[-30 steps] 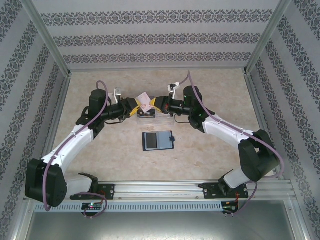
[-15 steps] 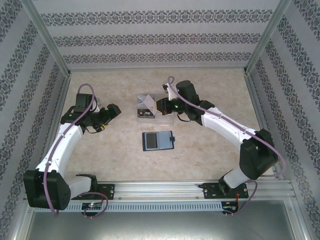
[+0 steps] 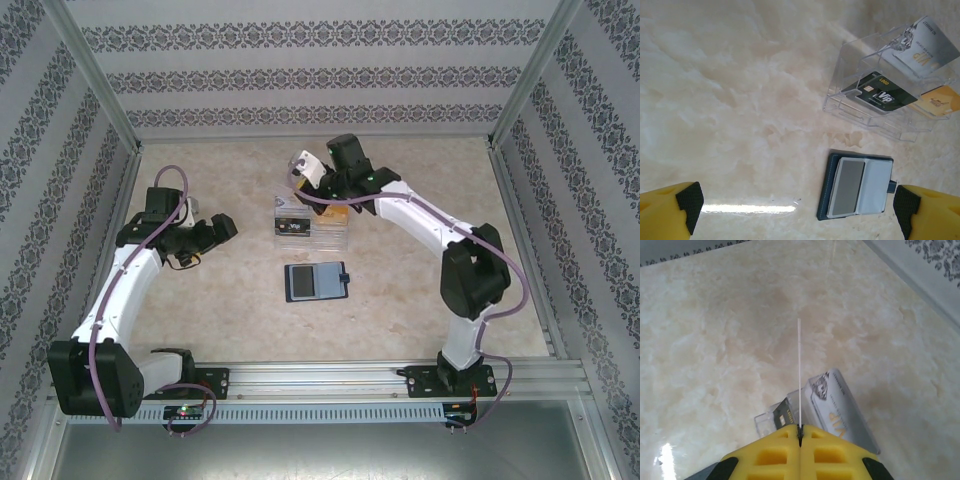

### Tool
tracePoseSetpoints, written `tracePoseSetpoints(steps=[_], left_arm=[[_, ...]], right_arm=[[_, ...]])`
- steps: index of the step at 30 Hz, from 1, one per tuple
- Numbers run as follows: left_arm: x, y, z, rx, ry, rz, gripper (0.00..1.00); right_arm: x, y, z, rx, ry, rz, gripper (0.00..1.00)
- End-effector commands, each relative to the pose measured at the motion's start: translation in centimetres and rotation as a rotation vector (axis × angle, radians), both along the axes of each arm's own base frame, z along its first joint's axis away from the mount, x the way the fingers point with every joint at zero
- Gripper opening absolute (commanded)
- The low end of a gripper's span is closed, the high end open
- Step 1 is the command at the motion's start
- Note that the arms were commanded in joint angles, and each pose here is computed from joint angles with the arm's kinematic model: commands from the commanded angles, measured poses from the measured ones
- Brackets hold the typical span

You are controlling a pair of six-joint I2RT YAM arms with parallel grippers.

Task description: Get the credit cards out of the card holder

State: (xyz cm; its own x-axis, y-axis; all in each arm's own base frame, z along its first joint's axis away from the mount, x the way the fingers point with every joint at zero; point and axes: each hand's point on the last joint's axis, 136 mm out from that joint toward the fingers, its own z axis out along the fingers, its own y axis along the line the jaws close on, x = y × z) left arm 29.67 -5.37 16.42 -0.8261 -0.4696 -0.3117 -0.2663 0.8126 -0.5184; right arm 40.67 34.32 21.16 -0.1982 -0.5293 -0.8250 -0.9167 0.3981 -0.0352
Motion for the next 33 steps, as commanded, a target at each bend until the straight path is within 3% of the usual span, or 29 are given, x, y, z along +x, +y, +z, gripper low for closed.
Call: tracePoseSetpoints(steps=[1,33], left_arm=[[-0.4,0.4,-0.6,0.013,0.018,-0.016,0.99],[0.5,0.4,-2.0,-0.019,0.039,0.019,0.99]], right_arm=[[0.6,-0.1,-0.6,-0.06,-0.059,0.121,0.0],[3.5,-1.2,-4.9,-0.1,0.03,0.225,0.0]])
